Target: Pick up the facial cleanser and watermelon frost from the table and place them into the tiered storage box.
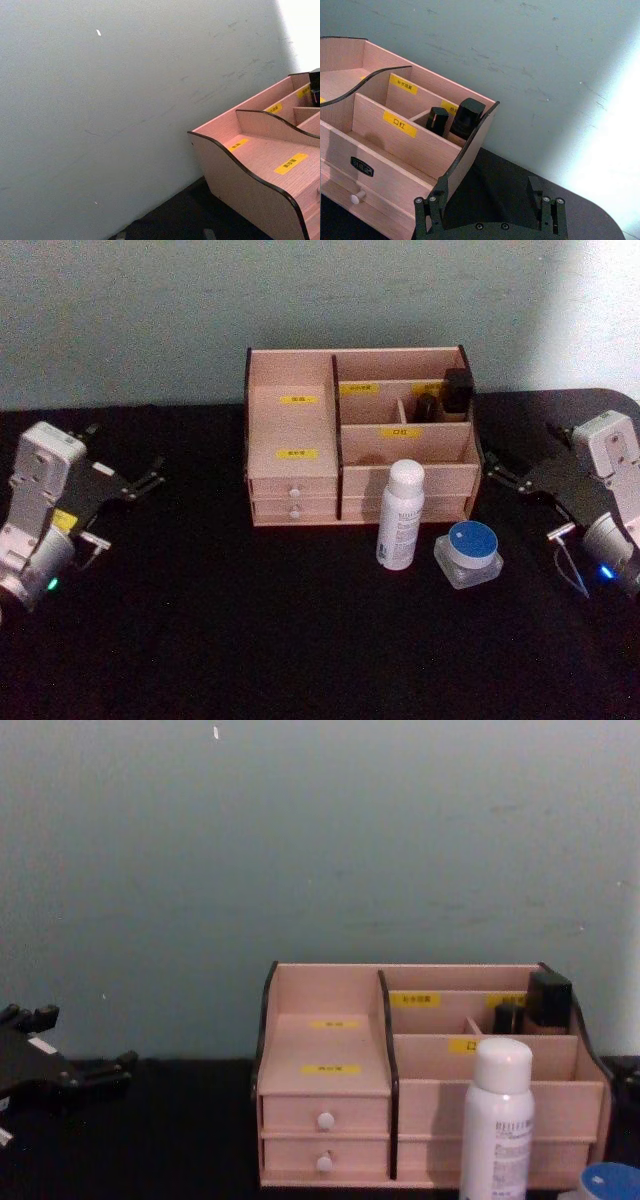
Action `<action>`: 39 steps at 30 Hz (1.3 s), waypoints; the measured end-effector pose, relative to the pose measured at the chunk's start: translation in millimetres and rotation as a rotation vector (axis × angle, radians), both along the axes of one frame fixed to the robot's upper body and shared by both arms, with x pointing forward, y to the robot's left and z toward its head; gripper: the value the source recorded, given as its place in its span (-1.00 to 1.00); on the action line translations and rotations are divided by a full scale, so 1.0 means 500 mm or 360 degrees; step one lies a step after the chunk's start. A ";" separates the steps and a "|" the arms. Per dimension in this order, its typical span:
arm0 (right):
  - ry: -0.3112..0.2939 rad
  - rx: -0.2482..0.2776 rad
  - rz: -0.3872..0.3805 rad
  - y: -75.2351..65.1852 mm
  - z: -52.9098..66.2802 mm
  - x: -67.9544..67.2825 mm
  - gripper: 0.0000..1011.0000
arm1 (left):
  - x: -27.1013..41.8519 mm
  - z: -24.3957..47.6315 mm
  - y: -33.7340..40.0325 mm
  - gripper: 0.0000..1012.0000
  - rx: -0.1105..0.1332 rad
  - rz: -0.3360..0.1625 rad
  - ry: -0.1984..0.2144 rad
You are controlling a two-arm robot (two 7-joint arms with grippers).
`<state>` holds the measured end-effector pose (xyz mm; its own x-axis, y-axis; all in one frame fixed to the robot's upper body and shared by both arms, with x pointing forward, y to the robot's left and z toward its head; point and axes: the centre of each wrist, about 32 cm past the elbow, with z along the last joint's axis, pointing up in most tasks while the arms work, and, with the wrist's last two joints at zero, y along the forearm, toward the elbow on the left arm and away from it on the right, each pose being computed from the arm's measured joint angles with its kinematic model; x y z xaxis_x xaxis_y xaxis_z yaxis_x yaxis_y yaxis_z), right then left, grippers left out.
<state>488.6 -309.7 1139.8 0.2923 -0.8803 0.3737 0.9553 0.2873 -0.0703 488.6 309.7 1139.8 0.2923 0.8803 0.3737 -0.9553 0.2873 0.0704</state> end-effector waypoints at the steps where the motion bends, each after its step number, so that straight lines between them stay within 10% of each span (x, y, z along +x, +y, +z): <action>1: 0.0000 0.0000 0.0000 0.000 0.000 0.000 0.98 | 0.000 0.000 0.000 0.98 0.0000 0.0000 0.0000; 27: -0.0021 0.0009 0.0007 -0.004 0.003 0.000 0.98 | 0.000 0.000 0.000 0.98 0.0000 0.0000 0.0000; 39: 0.0000 0.0118 0.0256 -0.033 0.061 -0.047 0.98 | 0.000 0.000 0.000 0.98 0.0000 0.0000 0.0000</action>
<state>465.2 -325.9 1170.3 0.4319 -0.8472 0.3096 0.8964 0.4411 -0.0435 488.6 309.7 1139.8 0.2922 0.8803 0.3737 -0.9553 0.2872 0.0703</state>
